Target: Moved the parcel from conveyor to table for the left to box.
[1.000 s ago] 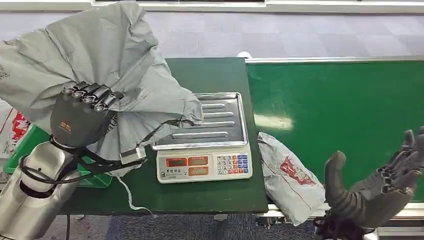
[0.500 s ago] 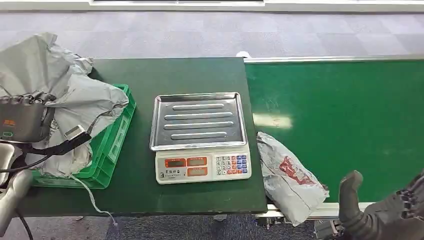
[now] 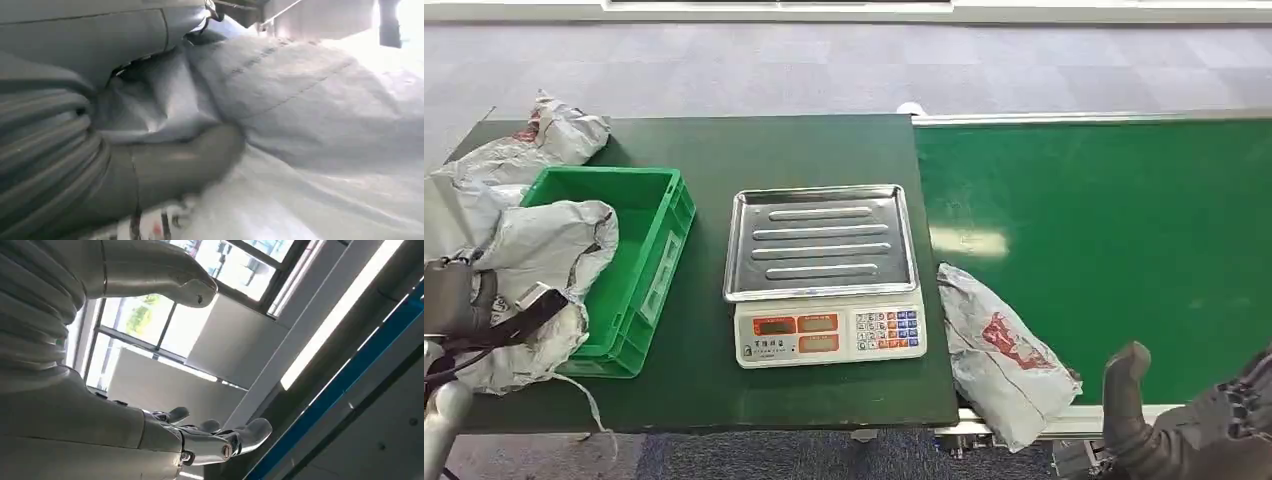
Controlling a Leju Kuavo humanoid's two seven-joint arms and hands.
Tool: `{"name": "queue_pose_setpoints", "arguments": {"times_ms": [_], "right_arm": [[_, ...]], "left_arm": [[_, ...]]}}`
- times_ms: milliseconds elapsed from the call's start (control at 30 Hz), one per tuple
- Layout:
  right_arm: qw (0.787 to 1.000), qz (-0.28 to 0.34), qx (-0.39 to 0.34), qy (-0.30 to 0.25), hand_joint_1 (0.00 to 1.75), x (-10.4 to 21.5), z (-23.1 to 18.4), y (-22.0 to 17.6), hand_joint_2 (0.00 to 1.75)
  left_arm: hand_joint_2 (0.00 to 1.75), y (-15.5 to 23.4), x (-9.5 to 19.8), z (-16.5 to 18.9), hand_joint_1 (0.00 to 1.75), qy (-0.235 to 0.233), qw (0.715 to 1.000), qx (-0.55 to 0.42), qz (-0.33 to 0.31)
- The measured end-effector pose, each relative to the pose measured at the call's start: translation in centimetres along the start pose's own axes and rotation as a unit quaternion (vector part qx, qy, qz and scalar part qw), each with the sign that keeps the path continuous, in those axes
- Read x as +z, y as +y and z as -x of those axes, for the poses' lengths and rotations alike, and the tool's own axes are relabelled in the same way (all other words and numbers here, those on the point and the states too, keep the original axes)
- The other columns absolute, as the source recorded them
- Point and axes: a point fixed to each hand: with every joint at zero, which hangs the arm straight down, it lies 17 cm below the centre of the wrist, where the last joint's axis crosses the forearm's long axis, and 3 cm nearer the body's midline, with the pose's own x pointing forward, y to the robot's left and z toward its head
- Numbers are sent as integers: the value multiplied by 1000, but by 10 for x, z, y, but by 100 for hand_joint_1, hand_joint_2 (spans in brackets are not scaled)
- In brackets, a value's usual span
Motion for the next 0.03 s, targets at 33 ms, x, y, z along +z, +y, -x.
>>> {"name": "queue_pose_setpoints", "arguments": {"times_ms": [33], "right_arm": [[1000,0,1,1,0,0,0,0,175]], "left_arm": [[0,-1,2,2,0,4,1000,4,-3]]}}
